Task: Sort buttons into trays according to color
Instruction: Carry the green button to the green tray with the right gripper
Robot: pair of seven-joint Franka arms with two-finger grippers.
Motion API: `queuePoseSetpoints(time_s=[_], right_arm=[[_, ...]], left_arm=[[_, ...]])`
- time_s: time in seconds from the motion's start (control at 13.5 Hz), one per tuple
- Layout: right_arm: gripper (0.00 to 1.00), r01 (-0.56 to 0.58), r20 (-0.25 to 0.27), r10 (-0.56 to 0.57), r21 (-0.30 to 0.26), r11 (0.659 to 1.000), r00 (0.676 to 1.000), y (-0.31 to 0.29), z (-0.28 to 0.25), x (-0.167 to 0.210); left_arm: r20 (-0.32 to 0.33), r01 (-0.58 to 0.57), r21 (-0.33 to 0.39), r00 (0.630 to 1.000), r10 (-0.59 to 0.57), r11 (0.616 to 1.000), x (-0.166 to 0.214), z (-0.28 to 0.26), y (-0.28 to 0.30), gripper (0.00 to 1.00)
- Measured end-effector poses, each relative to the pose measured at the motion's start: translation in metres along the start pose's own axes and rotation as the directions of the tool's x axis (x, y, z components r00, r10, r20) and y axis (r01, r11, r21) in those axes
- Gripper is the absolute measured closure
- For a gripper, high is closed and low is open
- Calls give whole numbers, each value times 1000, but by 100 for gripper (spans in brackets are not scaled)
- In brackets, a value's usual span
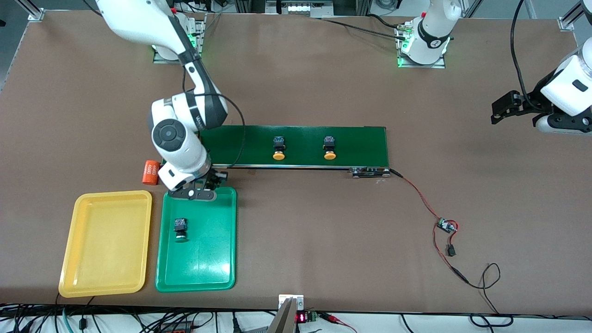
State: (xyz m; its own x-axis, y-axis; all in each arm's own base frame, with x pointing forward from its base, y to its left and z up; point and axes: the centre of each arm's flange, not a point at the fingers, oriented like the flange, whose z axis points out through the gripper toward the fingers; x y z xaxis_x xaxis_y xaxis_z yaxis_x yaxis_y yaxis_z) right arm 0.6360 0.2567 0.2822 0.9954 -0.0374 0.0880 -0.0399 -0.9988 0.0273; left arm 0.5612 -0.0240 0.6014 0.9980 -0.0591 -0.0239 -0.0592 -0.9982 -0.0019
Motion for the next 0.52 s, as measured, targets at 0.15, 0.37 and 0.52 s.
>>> queuePoseSetpoints(time_s=[0.15,0.37,0.52], right_arm=[[67,9,-42,-9,7,1000,999,-1,8,15],[67,22,-86,-21,8,1000,996,-10,27,32],[67,47,-98,-47,0,999,994,-2,44,39]], left_arm=[[1,0,0,1000,0,1000,0,0,0,0],[1,-1,0,1000,1,1000,0,0,0,0],[1,-2,0,1000,2,1000,0,0,1,0]])
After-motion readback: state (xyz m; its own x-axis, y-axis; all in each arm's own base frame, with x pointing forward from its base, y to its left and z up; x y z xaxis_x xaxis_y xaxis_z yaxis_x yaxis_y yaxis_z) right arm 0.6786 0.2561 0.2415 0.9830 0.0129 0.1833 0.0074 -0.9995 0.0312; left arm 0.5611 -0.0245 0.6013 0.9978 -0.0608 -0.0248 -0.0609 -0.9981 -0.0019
